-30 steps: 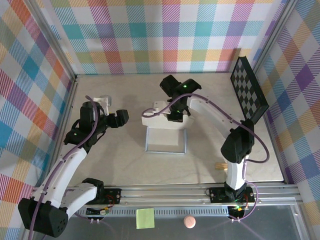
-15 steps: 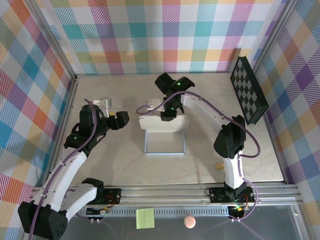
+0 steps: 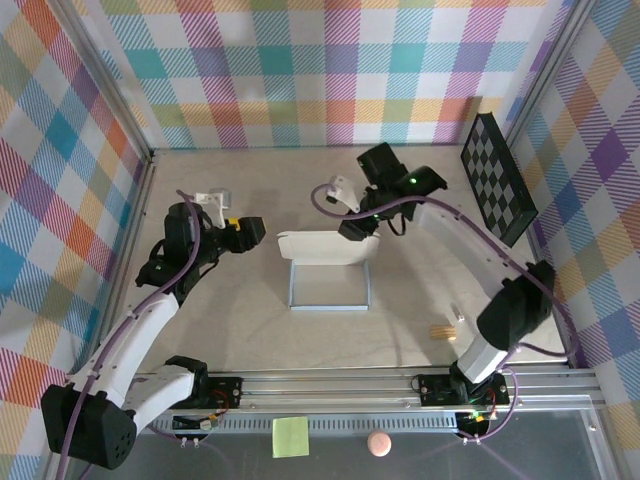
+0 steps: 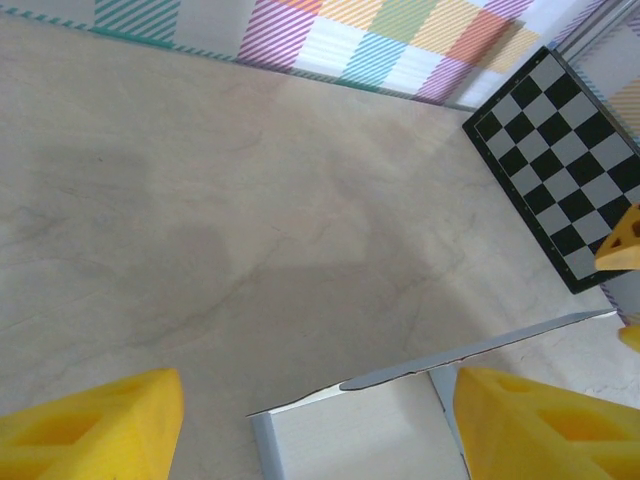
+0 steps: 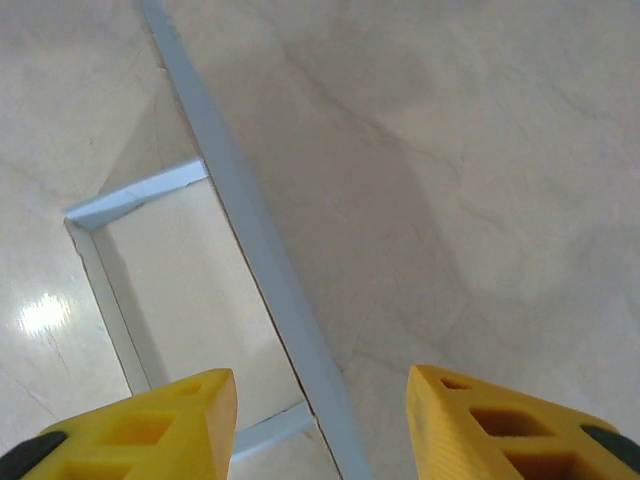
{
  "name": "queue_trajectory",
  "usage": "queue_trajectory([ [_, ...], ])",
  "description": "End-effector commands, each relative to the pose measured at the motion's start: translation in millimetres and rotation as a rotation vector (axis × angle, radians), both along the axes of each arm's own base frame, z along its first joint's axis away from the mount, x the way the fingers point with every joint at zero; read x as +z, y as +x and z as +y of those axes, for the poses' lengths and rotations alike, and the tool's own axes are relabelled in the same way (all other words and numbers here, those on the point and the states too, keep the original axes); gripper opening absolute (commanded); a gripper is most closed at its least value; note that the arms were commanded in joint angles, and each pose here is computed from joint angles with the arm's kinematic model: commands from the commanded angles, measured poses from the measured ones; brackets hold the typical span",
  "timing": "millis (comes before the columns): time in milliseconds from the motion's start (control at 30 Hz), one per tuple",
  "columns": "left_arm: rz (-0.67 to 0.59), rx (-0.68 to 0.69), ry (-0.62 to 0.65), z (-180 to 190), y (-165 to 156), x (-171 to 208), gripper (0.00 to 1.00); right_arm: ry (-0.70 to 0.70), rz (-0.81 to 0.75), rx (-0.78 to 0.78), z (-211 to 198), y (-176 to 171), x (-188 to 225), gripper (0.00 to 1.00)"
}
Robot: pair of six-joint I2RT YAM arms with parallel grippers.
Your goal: Fold the paper box
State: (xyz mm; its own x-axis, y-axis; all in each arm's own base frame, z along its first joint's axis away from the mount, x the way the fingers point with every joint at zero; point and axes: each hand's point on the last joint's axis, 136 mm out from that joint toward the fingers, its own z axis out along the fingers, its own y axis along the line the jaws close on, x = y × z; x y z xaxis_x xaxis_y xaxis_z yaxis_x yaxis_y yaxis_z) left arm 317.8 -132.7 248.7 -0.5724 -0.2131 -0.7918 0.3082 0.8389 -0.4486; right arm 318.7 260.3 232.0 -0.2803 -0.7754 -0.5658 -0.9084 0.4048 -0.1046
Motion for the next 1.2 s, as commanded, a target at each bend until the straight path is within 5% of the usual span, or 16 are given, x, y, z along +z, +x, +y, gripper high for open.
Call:
queue_trajectory([
  [0,-0.022,-0.033,-0.015,-10,1,1,0.71,0.164,0.024,-0.156,-5,4,8,0.49],
  [200,-0.014,-0.049,0.002,-16,1,-13,0.70,0.298,-0.027,-0.369,-50,-3,-5,0.67],
  [400,-0.021,-0.085,0.020,-25,0,-28,0.68,0.372,-0.005,-0.533,-89,-8,-34,0.72],
  [700,-0.036,-0.144,0.043,-35,1,-59,0.62,0.500,0.032,-0.497,-84,-13,-62,0.69],
  [1167,-0.208,-0.283,0.125,-55,1,-85,0.62,0.454,0.010,-0.393,-74,4,-85,0.66],
])
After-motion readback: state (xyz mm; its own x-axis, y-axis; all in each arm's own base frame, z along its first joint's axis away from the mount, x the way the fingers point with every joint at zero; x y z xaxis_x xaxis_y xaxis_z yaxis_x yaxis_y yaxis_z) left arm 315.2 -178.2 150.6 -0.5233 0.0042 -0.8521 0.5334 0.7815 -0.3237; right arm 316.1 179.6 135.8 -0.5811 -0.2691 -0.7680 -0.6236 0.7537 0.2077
